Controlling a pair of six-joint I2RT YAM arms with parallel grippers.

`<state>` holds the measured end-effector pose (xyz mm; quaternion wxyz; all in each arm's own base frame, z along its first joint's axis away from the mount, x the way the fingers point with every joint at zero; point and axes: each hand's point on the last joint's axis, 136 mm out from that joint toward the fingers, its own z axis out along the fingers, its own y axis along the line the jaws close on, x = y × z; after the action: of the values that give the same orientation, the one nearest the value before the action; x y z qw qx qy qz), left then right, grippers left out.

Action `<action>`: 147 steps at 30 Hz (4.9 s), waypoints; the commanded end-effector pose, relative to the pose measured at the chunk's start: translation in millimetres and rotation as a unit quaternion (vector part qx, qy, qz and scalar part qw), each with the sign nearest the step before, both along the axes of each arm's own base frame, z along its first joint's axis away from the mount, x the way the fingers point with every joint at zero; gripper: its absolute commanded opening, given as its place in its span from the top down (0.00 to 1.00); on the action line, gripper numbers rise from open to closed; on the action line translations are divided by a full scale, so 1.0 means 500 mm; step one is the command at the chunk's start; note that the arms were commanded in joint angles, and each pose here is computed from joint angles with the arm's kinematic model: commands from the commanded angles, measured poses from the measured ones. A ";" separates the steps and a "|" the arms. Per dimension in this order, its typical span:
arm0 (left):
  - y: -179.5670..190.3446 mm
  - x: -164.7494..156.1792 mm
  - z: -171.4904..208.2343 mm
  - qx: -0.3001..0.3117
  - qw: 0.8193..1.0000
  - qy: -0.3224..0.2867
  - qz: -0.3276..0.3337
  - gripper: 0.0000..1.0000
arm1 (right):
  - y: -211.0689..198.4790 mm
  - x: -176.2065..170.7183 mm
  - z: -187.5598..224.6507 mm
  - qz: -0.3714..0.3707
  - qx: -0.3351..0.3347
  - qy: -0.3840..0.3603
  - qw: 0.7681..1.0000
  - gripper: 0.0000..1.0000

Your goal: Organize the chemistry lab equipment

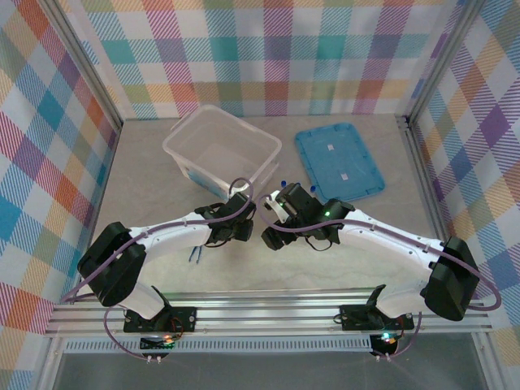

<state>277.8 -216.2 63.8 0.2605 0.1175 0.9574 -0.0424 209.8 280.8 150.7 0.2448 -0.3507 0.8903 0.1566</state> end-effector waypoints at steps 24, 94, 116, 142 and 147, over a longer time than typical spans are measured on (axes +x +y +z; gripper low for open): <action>0.086 -0.067 0.206 0.000 0.998 -0.057 -0.002 0.59 | 0.022 -0.002 0.028 0.008 0.029 -0.001 1.000 0.19; 0.098 0.381 0.122 -0.001 0.997 0.023 0.068 0.61 | 0.000 -0.013 0.019 -0.005 0.030 -0.001 1.000 0.19; 0.103 0.390 0.069 0.030 0.995 0.062 0.067 0.62 | -0.008 -0.016 0.019 -0.009 0.031 -0.001 0.999 0.19; 0.085 0.394 0.044 0.018 0.994 0.095 0.059 0.47 | -0.007 -0.010 0.017 -0.012 0.027 -0.005 1.000 0.19; 0.084 0.393 0.036 0.021 0.993 0.103 0.057 0.46 | -0.006 -0.010 0.019 -0.013 0.030 -0.006 0.999 0.19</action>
<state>475.6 -178.3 85.3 0.1755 0.0631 0.9822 -0.0202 205.2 277.6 156.3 0.2552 -0.3379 0.8891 0.1737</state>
